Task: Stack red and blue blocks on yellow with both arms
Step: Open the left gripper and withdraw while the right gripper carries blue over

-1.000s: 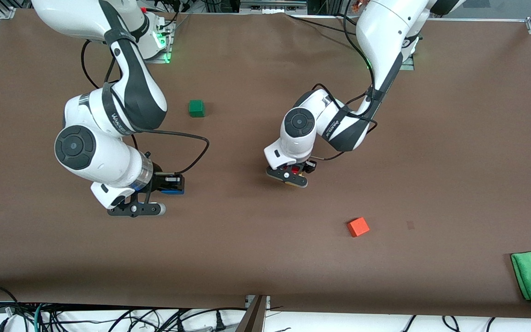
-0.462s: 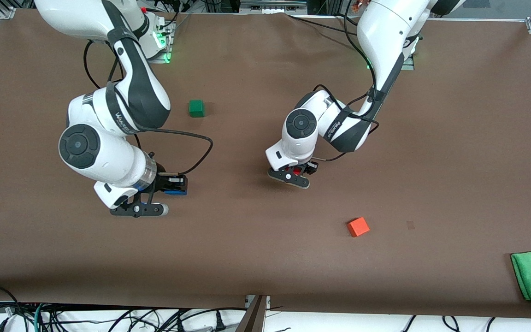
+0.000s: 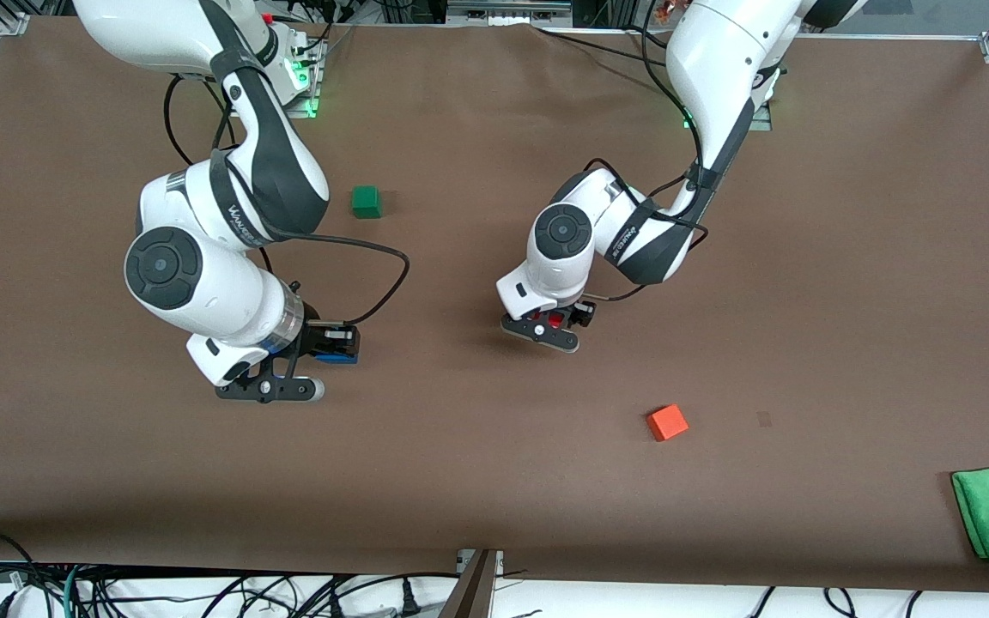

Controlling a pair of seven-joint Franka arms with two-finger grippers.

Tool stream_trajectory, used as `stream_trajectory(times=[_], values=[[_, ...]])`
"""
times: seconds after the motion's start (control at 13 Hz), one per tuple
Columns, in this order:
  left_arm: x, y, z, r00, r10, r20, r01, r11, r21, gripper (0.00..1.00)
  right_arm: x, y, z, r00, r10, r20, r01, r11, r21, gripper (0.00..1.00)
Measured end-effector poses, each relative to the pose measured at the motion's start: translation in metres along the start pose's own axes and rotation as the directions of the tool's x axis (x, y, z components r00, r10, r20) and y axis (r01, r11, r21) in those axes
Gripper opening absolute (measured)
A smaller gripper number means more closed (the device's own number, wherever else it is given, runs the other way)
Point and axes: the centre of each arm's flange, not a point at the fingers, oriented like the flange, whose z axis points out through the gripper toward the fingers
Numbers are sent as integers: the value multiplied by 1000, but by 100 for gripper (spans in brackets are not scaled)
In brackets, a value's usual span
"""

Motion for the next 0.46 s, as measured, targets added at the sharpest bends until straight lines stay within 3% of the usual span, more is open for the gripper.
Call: stream_trajectory(times=[0.08,0.23,0.46], values=[[1,-1,-12,1000,-7,-1,7,1000,3,100,0,-1,0,1000,0,-1,0,1000,0,54],[6,-12,-53,1000,-31,-1,31,999,14,100,-1,-4,0,1000,15,-3,-15,1000,2,54],[27,-73,-121,991,-125,-38,125,992,13,100,-12,-32,4,996,85,-11,-85,996,10,54]])
